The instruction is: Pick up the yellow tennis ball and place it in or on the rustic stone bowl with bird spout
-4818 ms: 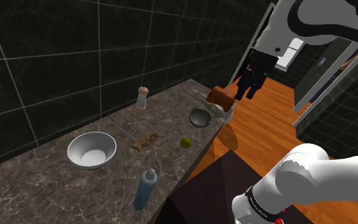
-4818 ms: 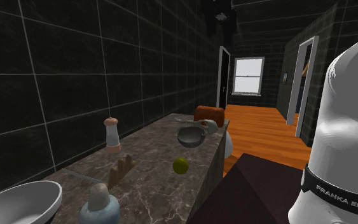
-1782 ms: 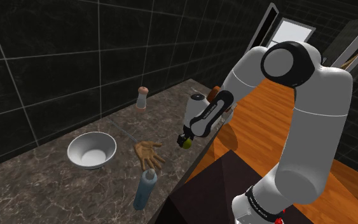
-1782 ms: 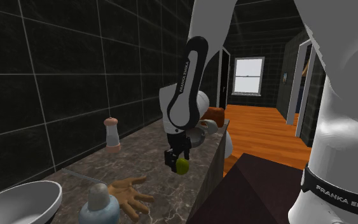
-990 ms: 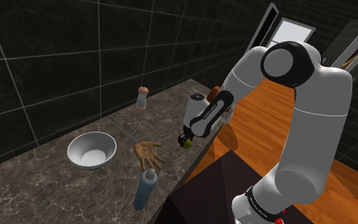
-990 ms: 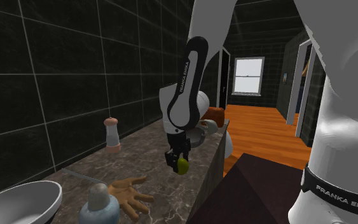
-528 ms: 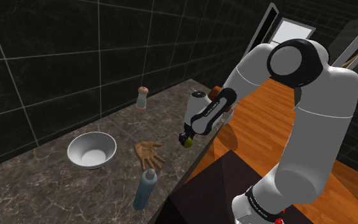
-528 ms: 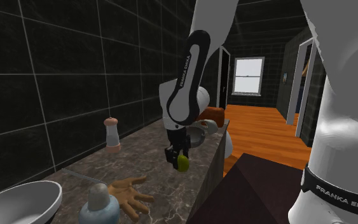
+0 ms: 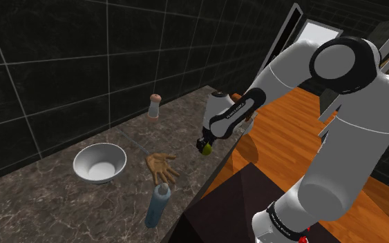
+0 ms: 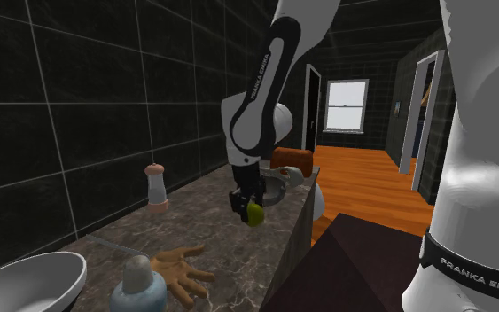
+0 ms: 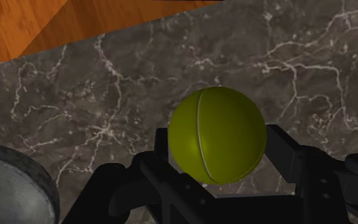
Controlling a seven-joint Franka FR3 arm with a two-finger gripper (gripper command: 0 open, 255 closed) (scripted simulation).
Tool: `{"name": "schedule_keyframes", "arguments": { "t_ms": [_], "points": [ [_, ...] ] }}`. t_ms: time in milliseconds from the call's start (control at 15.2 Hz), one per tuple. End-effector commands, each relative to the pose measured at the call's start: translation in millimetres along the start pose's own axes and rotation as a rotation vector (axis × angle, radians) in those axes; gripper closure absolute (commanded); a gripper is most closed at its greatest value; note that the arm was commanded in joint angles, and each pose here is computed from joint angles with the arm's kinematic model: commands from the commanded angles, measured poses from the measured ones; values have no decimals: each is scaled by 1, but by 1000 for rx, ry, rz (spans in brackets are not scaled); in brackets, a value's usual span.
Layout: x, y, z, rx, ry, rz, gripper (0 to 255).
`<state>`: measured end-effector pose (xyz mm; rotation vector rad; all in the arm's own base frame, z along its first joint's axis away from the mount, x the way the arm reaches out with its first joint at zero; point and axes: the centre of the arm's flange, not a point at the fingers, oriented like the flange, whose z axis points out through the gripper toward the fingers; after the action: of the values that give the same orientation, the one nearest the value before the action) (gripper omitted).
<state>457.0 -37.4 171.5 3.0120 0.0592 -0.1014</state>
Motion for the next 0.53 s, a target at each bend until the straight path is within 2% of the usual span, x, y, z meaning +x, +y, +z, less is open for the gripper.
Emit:
{"name": "schedule_keyframes", "arguments": {
  "t_ms": [0, 462],
  "points": [
    [-2, 1, -10, 0, 0, 0, 255],
    [-4, 6, -47, 0, 0, 0, 255]
  ]
}}
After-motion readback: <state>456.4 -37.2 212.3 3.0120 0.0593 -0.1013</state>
